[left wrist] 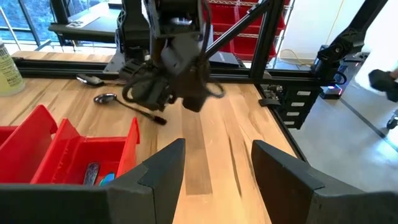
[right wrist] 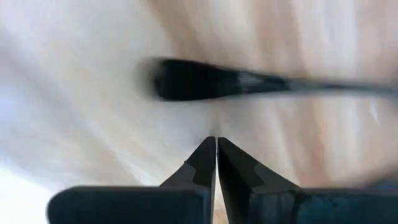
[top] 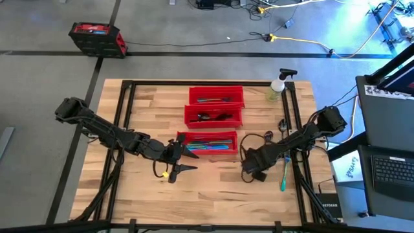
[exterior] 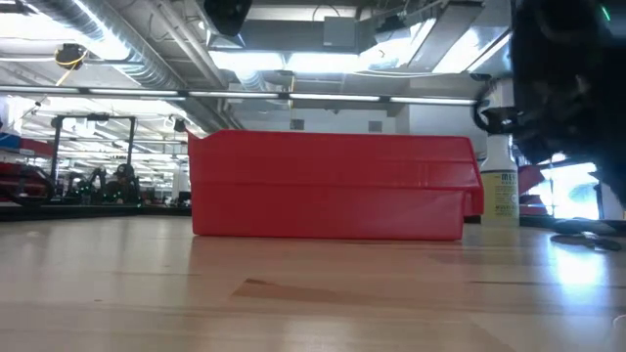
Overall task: Sort silverware
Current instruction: Adjust the black spoon, then put the black spoon into the middle red bin
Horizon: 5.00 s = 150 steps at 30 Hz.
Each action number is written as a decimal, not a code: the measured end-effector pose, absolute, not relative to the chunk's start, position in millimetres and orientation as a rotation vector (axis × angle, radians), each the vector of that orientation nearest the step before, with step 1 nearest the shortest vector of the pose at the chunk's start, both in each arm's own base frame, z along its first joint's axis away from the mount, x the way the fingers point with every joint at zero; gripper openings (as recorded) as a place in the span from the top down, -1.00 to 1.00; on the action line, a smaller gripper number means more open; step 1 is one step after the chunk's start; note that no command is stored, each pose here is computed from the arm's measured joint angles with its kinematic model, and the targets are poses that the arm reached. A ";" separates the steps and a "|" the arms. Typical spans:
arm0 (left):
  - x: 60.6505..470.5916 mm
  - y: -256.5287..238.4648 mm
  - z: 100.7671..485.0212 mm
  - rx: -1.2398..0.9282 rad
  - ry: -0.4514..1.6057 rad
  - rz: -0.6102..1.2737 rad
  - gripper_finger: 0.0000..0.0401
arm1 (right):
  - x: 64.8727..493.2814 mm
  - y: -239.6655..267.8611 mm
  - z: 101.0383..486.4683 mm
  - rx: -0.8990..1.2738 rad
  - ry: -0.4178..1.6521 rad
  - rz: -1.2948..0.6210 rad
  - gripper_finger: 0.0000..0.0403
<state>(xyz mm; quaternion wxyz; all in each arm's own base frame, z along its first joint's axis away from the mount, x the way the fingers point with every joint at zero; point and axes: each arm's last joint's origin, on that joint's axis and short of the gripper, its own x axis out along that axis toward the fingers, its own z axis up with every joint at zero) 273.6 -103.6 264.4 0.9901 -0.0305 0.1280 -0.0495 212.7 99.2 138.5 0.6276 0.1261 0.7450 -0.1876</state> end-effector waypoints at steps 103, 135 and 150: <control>290.5 -59.3 269.5 -0.897 0.061 0.254 0.06 | 269.7 87.4 313.0 -0.457 1.380 -0.200 1.00; 370.5 -48.0 254.7 -0.888 0.051 0.271 -0.42 | 298.0 66.7 294.8 -0.399 1.401 -0.214 1.00; 378.6 -45.1 249.3 -0.885 0.095 0.229 -0.42 | 298.2 64.1 295.3 -0.420 1.398 -0.236 1.00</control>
